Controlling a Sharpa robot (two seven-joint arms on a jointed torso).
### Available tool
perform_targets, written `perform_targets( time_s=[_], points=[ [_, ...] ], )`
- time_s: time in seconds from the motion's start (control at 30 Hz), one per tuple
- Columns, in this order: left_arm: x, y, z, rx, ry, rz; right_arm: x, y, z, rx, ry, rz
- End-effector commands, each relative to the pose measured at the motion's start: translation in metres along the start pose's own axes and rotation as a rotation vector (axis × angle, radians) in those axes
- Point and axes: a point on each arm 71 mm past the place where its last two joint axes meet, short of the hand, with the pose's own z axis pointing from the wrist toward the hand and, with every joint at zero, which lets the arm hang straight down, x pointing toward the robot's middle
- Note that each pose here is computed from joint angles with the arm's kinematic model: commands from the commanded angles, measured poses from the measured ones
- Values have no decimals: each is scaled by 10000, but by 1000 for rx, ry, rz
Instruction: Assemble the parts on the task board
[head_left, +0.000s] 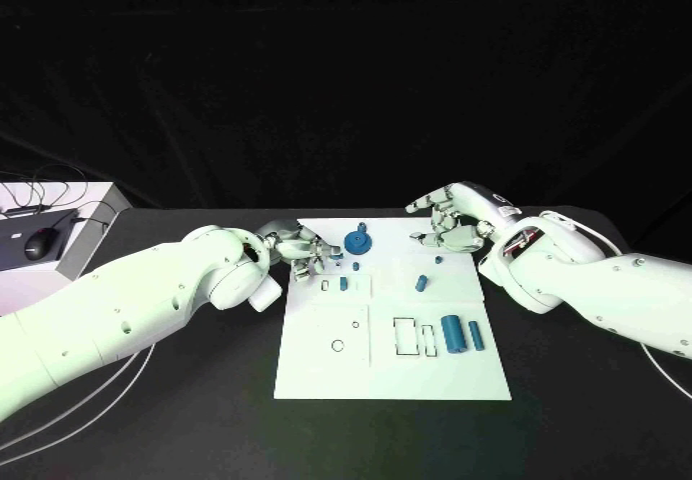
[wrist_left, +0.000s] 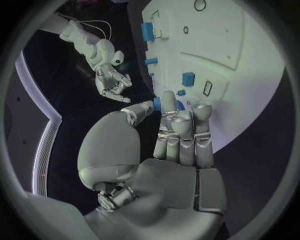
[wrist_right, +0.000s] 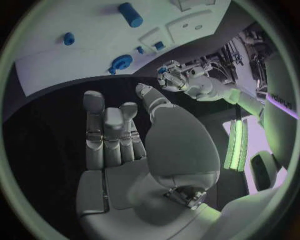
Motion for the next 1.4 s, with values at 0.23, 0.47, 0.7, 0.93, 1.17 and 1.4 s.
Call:
perform_targets(
  time_s=[0.23, 0.47, 0.7, 0.93, 1.17, 1.4],
  points=[
    [-96, -32, -1, -244, 89, 203, -289, -393, -95, 154, -231, 537],
    [-87, -71, 27, -322, 106, 271, -398, -579, -143, 216, -326, 623],
    [-14, -112, 80, -343, 86, 305, -427, -645, -151, 231, -350, 655],
    [47, -176, 123, -333, 63, 349, -426, -655, -138, 227, -352, 671],
    [91, -224, 134, -316, 49, 406, -424, -663, -134, 227, -350, 677],
    [142, -268, 137, -302, 51, 476, -422, -668, -133, 229, -346, 681]
  ],
)
